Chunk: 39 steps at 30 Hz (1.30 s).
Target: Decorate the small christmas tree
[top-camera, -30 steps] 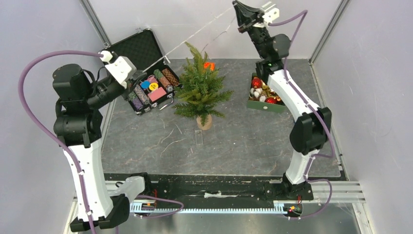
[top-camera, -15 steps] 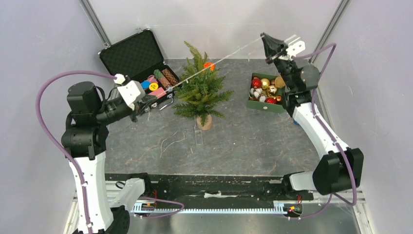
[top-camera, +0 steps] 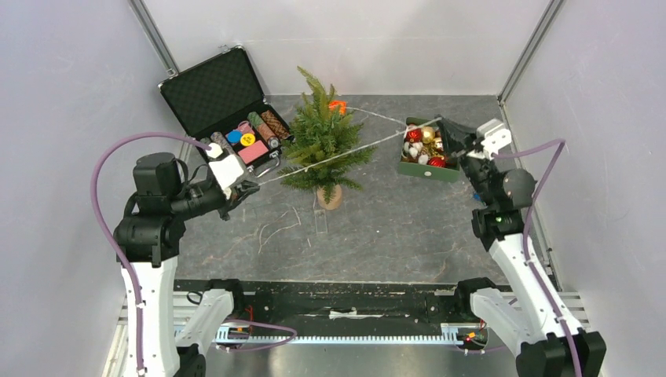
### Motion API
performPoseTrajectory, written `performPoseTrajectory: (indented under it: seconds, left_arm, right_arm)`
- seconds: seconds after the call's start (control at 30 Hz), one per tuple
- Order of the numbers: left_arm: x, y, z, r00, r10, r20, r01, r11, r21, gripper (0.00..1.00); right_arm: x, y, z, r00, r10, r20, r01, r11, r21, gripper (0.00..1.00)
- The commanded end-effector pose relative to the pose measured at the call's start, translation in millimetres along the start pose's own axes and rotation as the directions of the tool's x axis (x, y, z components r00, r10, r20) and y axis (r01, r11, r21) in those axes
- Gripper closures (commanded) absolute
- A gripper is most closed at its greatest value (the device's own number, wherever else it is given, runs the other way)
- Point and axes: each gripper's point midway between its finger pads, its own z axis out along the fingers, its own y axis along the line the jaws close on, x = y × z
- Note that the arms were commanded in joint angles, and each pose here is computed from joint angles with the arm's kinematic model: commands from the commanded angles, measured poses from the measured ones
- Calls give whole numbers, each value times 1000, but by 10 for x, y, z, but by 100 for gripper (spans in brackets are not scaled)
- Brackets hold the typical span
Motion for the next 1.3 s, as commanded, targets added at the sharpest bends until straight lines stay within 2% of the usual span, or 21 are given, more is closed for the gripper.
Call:
performPoseTrajectory:
  seconds: [0.0,0.13,0.27,0.47,0.6,0.73,0.87,1.03,1.13,1.2,1.27]
  left_arm:
    - [203,45,-74,995,53,-89,-58,997,-59,98]
    - [329,203,-175,986,-4,-169,-27,983,-179,98]
    - [482,261,-291,971,-65,-229,-1,961,-275,98]
    - [699,99,-356,948,-144,-284,61,958,-280,98]
    - [834,22,-291,940,-170,-294,95,963,-253,98]
    - [926,100,-335,929,-177,-325,75,950,-304,98]
    - [969,355,-502,912,-192,-361,10,893,-449,98]
    - [809,354,-658,919,-189,-347,-6,872,-490,98]
    - [702,359,-774,921,-184,-344,-22,855,-517,98]
    - [691,463,-878,913,-189,-360,-56,818,-573,98]
    - [725,658,-1038,897,-205,-392,-120,741,-661,98]
  right_arm:
    - [451,222,-346,981,166,-103,-166,986,0,100]
    - [452,455,-550,960,255,-113,-261,965,-35,100]
    - [473,794,-681,957,253,-141,-271,953,-132,100]
    - [899,1359,-880,952,193,-238,-258,924,-282,100]
    - [914,1547,-831,956,212,-201,-270,906,-326,100]
    - [771,1806,-779,966,213,-149,-256,870,-421,100]
    - [687,2019,-805,969,184,-163,-241,836,-493,100]
    - [582,2065,-893,984,113,-136,-170,818,-550,100]
    - [554,2121,-838,978,133,-159,-201,802,-563,100]
    - [522,2232,-804,972,172,-158,-233,781,-580,100]
    - [492,2385,-775,970,192,-146,-241,761,-602,100]
